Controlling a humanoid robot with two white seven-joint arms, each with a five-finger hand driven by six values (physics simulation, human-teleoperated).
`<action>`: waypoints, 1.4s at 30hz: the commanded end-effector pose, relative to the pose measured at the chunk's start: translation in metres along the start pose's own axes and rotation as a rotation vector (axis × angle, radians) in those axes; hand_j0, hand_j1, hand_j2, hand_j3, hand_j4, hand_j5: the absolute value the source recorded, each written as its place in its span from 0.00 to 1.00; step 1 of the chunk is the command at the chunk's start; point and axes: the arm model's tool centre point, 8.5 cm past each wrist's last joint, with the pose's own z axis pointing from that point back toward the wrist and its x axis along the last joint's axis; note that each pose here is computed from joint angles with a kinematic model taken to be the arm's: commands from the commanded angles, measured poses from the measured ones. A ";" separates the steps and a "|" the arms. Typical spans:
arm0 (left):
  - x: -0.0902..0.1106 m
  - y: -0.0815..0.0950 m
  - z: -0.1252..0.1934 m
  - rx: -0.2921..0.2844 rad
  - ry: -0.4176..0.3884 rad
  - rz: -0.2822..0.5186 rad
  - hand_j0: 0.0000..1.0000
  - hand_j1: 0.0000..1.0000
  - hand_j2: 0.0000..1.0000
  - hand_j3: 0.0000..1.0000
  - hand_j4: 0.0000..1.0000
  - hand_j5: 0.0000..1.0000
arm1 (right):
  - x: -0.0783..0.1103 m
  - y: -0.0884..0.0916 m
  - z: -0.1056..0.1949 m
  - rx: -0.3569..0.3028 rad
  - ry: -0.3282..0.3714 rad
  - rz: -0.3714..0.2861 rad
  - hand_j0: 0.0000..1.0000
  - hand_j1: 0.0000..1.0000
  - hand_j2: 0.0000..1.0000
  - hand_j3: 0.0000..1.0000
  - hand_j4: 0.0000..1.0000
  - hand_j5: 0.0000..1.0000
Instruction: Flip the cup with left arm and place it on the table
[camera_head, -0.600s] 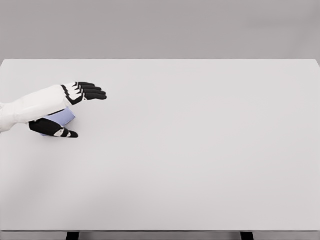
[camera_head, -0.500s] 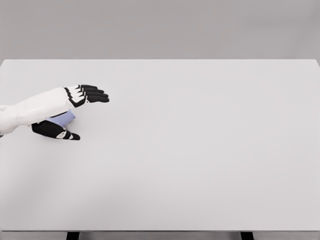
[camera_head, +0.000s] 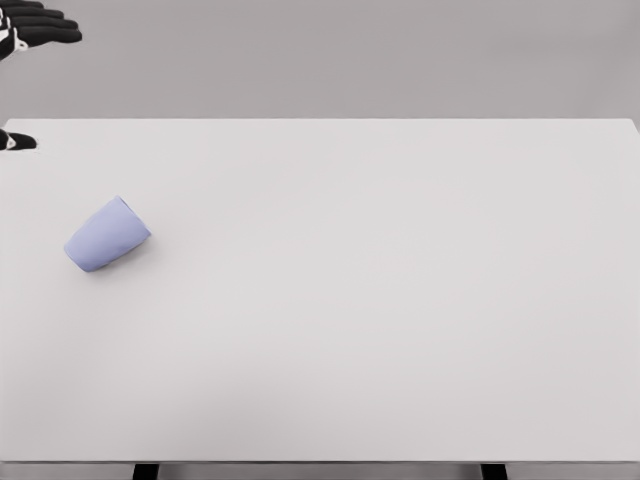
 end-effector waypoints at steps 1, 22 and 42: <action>0.001 0.022 0.019 -0.069 0.055 -0.104 1.00 1.00 1.00 1.00 1.00 1.00 | 0.000 0.000 0.000 0.000 0.000 0.000 1.00 1.00 1.00 1.00 1.00 1.00; -0.039 -0.130 0.003 -0.184 0.661 1.015 1.00 1.00 1.00 1.00 1.00 1.00 | -0.001 0.000 0.000 0.000 0.001 0.000 1.00 1.00 1.00 1.00 1.00 1.00; -0.035 -0.190 -0.039 -0.161 0.860 0.877 0.99 0.99 0.99 0.99 0.99 0.99 | 0.000 0.000 0.000 0.000 0.000 0.000 1.00 1.00 1.00 1.00 1.00 1.00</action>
